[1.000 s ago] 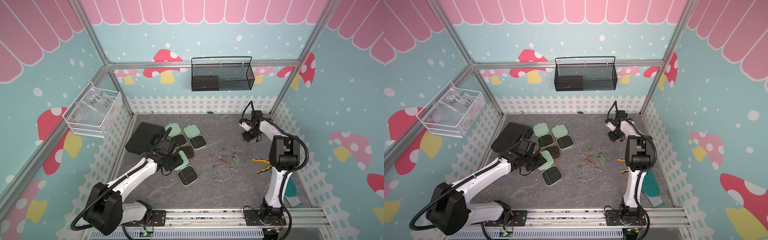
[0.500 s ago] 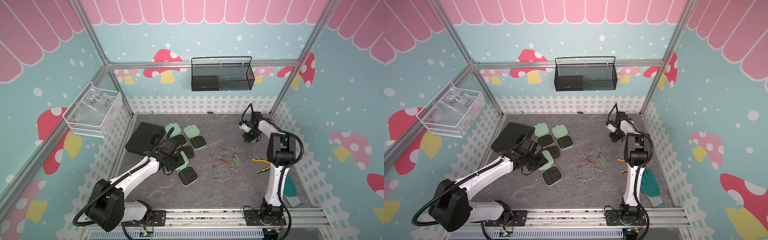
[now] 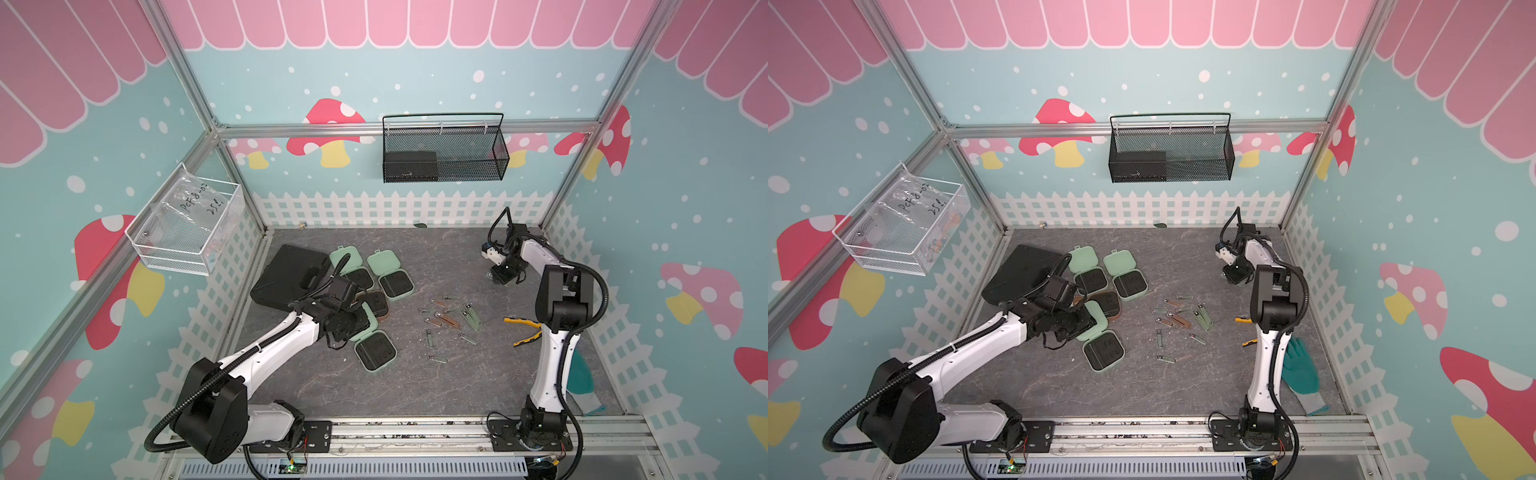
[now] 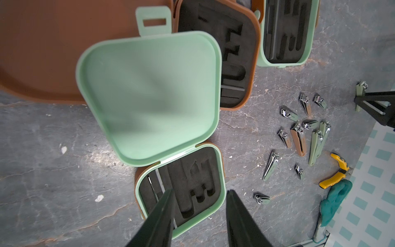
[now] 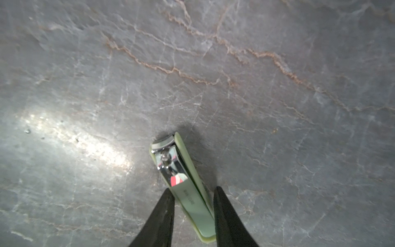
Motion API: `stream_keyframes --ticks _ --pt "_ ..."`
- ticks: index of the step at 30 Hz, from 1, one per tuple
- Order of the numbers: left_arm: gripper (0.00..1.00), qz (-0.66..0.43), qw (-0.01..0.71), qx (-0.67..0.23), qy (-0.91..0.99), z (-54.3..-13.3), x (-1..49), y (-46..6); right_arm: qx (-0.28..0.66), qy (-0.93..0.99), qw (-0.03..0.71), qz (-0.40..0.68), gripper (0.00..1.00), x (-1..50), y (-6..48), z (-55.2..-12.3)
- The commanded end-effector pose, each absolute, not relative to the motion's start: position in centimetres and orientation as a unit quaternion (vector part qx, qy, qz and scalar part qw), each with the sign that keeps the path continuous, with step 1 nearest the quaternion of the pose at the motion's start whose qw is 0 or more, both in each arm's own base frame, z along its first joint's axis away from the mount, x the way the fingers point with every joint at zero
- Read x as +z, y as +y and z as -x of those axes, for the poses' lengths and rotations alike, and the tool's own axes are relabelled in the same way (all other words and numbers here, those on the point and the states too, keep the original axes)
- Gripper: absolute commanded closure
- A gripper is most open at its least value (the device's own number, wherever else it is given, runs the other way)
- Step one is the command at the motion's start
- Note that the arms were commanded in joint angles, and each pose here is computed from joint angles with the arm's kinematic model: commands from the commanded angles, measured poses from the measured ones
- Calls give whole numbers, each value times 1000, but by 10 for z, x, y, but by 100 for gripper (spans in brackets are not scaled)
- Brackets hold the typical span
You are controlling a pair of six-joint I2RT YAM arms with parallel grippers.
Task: Organize nail clipper sets
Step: Pick up the nail clipper from the center of the board.
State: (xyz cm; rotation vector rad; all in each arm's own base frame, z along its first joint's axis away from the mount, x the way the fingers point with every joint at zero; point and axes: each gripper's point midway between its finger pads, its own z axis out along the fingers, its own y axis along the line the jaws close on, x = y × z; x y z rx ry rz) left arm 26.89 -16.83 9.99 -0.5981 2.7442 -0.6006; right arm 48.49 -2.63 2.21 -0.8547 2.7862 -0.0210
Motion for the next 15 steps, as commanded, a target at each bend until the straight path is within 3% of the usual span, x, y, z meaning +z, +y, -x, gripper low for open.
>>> stream_keyframes --ticks 1,4,8,15 --pt "57 213 149 -206 943 -273 112 -168 43 952 31 301 66 -23 -18 -450" --pt "57 214 152 -206 943 -272 113 -168 49 955 11 294 71 -36 -18 -443" --pt "57 214 153 -205 943 -270 113 -168 62 957 0 283 86 -45 -15 -438" --pt "58 211 160 -203 943 -266 115 -164 44 966 45 251 96 -15 -16 -455"
